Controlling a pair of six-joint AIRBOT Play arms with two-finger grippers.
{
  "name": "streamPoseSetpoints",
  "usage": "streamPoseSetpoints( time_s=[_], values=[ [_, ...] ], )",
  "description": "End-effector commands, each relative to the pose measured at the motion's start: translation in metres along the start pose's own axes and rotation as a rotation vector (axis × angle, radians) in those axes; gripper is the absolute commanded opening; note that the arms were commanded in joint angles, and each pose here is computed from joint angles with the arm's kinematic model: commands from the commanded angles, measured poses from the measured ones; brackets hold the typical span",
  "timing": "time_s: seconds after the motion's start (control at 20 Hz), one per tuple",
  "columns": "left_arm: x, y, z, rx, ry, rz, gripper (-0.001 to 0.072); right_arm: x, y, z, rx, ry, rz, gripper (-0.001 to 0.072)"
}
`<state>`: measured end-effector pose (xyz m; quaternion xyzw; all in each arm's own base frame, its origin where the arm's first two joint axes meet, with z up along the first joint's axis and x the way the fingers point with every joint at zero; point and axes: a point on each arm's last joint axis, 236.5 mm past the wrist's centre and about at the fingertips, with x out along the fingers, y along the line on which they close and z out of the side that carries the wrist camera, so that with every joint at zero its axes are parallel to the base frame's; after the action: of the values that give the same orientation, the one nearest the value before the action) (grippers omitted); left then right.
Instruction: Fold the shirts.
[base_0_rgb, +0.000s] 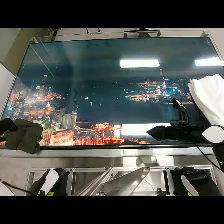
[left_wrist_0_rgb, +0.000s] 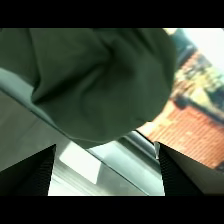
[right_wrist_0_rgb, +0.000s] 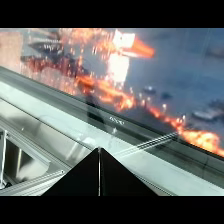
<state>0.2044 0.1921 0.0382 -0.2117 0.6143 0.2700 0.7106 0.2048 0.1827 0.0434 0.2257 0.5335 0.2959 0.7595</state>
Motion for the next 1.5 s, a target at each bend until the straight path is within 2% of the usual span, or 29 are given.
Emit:
streamPoseSetpoints(
  time_s=[0.0, 0.25, 0.45, 0.5, 0.55, 0.6, 0.65, 0.7, 0.75, 0.85, 1.05, 1.15, 1.25, 1.45],
  values=[
    [0.039, 0.034, -0.008, -0.053, 0.153, 0.061, 0.0719, 0.0, 0.0, 0.0, -0.001, 0.0, 0.0, 0.0015],
    [0.081, 0.069, -0.008, -0.137, 0.218, 0.028, 0.0719, 0.0, 0.0, 0.0, -0.001, 0.0, 0.0, 0.0015],
    [0.114, 0.022, 0.011, -0.072, 0.195, -0.214, 0.0717, 0.0, 0.0, 0.0, 0.001, 0.002, 0.0, 0.0015],
    [0.122, 0.019, 0.01, -0.054, 0.21, -0.222, 0.0716, 0.0, 0.0, 0.0, 0.001, 0.001, 0.0, 0.0015],
    [0.129, 0.02, 0.006, -0.022, 0.239, -0.217, 0.0677, 0.0, 0.0, 0.0, 0.001, 0.002, 0.0, 0.0015],
    [0.136, 0.023, 0.0, -0.002, 0.271, -0.208, 0.0586, 0.0, 0.0, 0.0, 0.001, 0.002, -0.001, 0.0015],
    [0.14, 0.024, -0.005, -0.001, 0.295, -0.209, 0.0461, 0.001, 0.0, 0.0, 0.002, 0.003, 0.0, 0.0015],
    [0.142, 0.022, -0.008, -0.006, 0.314, -0.22, 0.0274, 0.001, -0.001, 0.0, 0.002, 0.004, 0.0, 0.0015],
    [0.14, 0.016, -0.011, -0.012, 0.331, -0.244, -0.0003, 0.001, -0.001, 0.0, 0.002, 0.003, 0.0, 0.0015],
    [0.128, -0.009, -0.005, -0.048, 0.317, -0.35, 0.0001, 0.001, -0.001, 0.0, 0.003, 0.003, 0.0, 0.0015],
    [0.036, -0.104, 0.039, 0.029, 0.144, -0.711, 0.0, 0.001, -0.001, 0.0, 0.003, 0.004, -0.001, 0.0015],
    [-0.04, -0.178, 0.044, 0.157, 0.022, -0.946, 0.0, 0.001, -0.001, 0.0, 0.003, 0.004, -0.001, 0.0015],
    [-0.109, -0.249, 0.014, 0.343, -0.036, -1.135, 0.0001, 0.001, -0.001, 0.0, 0.004, 0.005, -0.001, 0.0015],
    [-0.166, -0.344, -0.081, 0.695, -0.073, -1.214, 0.0003, 0.001, -0.001, 0.0, 0.003, 0.004, -0.001, 0.0015]
  ],
)
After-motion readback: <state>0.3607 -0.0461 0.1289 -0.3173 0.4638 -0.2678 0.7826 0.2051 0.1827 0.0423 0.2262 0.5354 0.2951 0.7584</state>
